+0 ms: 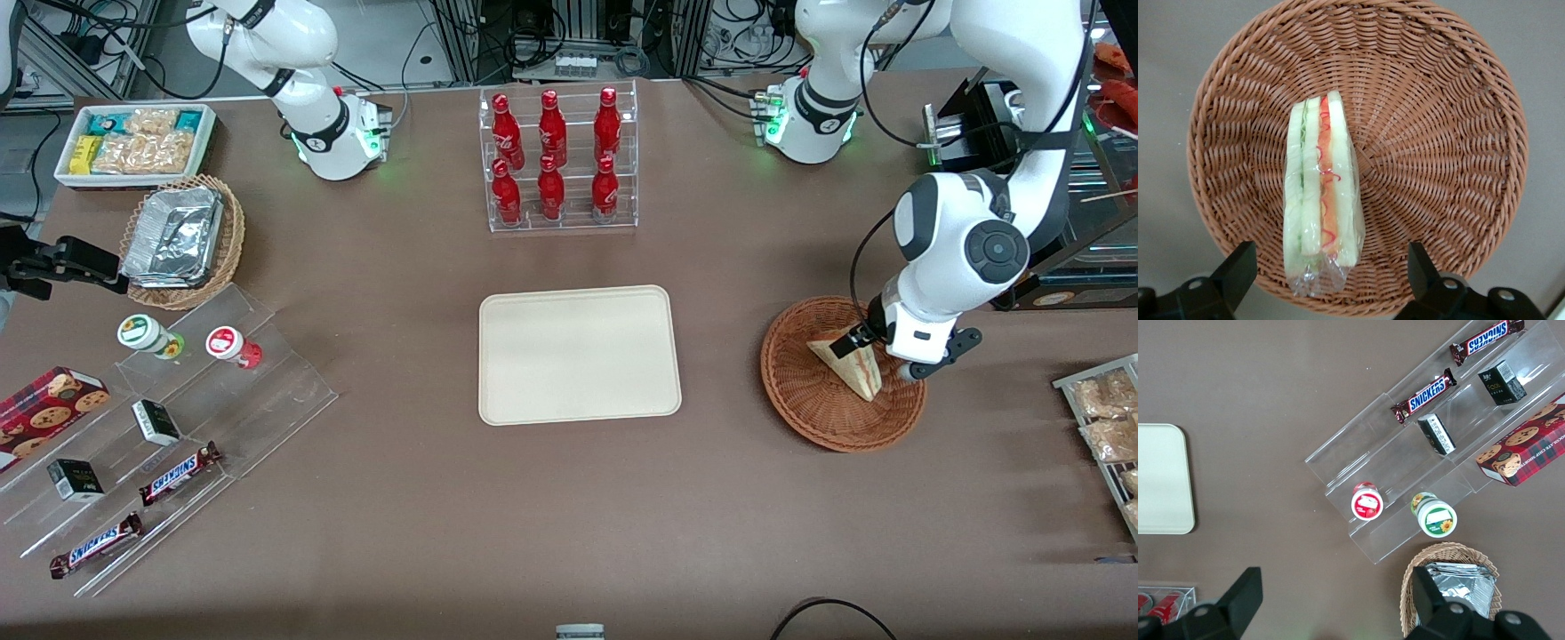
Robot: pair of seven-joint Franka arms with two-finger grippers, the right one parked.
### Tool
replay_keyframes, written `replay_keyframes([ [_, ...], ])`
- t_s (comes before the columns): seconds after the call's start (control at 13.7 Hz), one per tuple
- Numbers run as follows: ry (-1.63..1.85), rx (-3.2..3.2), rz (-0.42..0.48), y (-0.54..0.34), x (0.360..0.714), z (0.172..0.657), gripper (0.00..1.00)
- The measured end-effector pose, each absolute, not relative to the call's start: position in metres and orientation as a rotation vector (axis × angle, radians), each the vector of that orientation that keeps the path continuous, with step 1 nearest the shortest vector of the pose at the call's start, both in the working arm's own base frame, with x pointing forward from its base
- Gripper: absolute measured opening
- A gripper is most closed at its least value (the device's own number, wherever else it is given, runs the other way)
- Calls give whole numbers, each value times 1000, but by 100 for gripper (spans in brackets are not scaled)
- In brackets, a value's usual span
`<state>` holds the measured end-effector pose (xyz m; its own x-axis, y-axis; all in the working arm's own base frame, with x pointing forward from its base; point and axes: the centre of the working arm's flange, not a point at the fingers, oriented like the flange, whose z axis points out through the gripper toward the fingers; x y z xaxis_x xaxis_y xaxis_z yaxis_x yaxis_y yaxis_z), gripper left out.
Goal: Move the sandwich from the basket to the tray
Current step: 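Lower the open left gripper and close it on the sandwich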
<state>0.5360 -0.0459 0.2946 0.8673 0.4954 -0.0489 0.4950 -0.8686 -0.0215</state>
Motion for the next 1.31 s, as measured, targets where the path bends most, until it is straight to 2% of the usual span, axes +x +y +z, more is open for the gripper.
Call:
replay_keyframes([
  [0.36,-849,-3010,110,-32,534,265,100],
  [0.44,-863,-3005,115,-31,534,263,94],
  [0.51,-886,-2997,118,-31,534,262,94],
  [0.58,-917,-2987,118,-31,534,262,87],
  [0.8,-977,-2965,122,-33,533,261,51],
  [0.95,-980,-2963,126,-35,532,261,34],
  [1.17,-970,-2954,160,-38,536,273,25],
  [1.31,-943,-2948,203,-47,547,300,19],
])
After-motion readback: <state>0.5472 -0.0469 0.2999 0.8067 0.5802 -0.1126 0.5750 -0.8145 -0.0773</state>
